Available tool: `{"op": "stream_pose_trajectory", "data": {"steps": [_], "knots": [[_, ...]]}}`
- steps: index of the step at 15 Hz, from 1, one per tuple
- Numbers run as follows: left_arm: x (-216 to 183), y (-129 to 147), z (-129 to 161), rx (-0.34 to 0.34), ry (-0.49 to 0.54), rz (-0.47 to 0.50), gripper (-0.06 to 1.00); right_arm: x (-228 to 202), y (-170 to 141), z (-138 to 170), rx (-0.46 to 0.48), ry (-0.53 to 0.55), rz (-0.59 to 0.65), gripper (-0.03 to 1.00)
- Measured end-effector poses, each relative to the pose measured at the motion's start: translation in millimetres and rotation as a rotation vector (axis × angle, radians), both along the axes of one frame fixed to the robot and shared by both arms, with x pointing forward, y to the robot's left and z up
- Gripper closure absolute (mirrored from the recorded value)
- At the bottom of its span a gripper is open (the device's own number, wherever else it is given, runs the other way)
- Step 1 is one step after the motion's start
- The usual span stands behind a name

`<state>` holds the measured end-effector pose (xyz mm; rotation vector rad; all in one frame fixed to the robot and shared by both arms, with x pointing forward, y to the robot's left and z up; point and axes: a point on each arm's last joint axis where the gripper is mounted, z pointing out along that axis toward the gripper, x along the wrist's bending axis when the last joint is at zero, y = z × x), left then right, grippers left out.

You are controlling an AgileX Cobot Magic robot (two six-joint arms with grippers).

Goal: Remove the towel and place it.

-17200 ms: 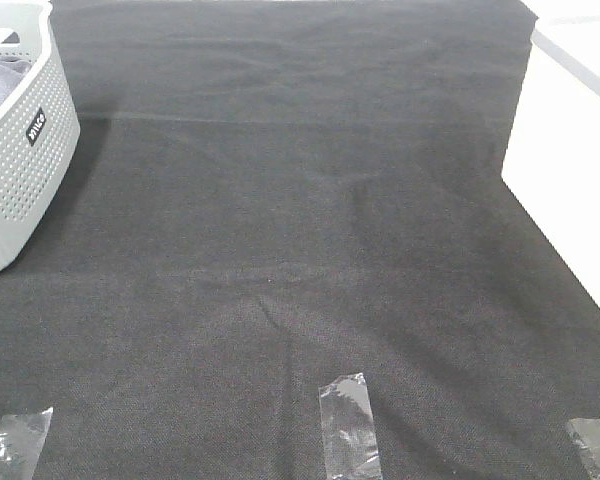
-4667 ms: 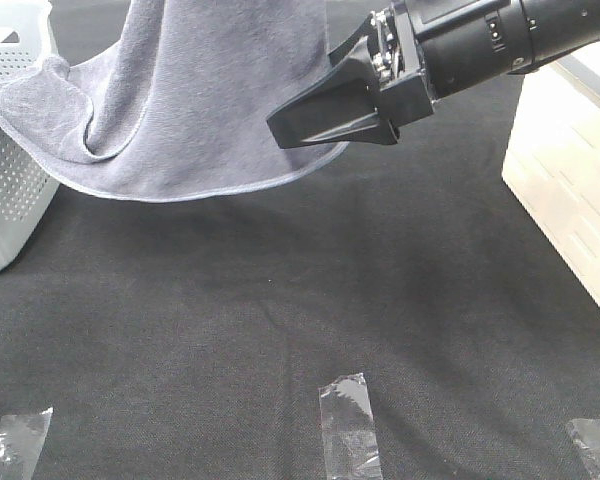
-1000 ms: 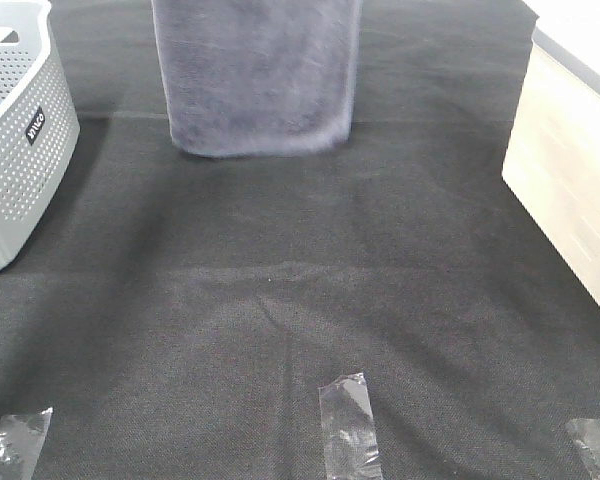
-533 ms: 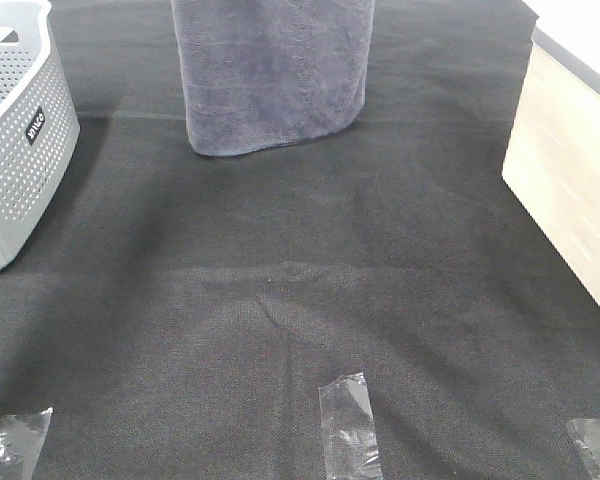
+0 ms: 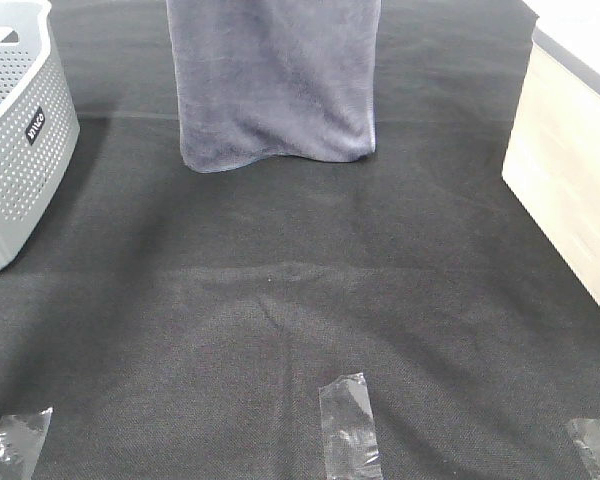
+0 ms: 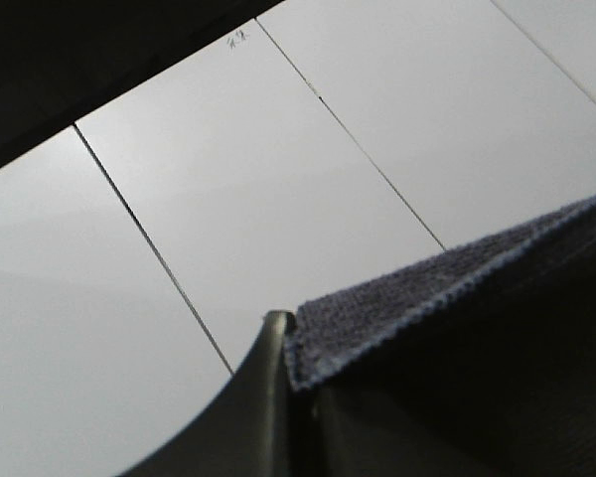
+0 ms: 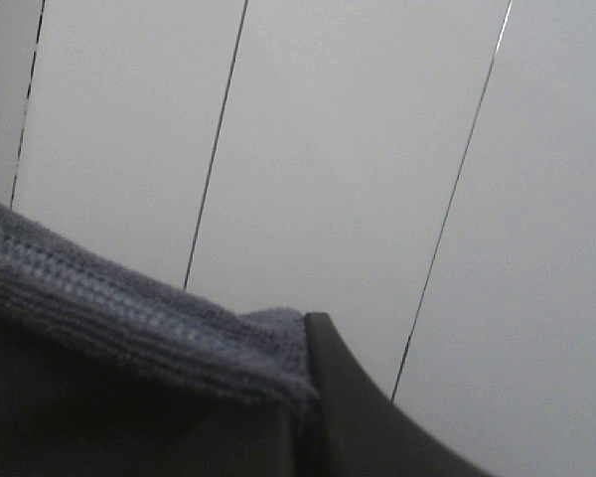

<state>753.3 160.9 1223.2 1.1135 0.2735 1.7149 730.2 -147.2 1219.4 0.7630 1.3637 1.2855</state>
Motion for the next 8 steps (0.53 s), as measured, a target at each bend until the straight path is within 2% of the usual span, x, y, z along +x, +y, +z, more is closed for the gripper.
{"op": "stream_pose_trajectory", "data": {"steps": [2,4,8], "knots": [[5,-5,-10,-0.037,0.146,0.011,0.94,1,0,-11,0.002,0.125,0.0,0.95],[7,-16,-23,-0.081,0.328,0.029,0.94,-2,-1,-22,0.001,0.295,0.007,0.95],[-14,-34,-41,-0.123,0.813,0.119,0.94,-36,-10,-14,-0.029,0.601,0.014,0.95]]}}
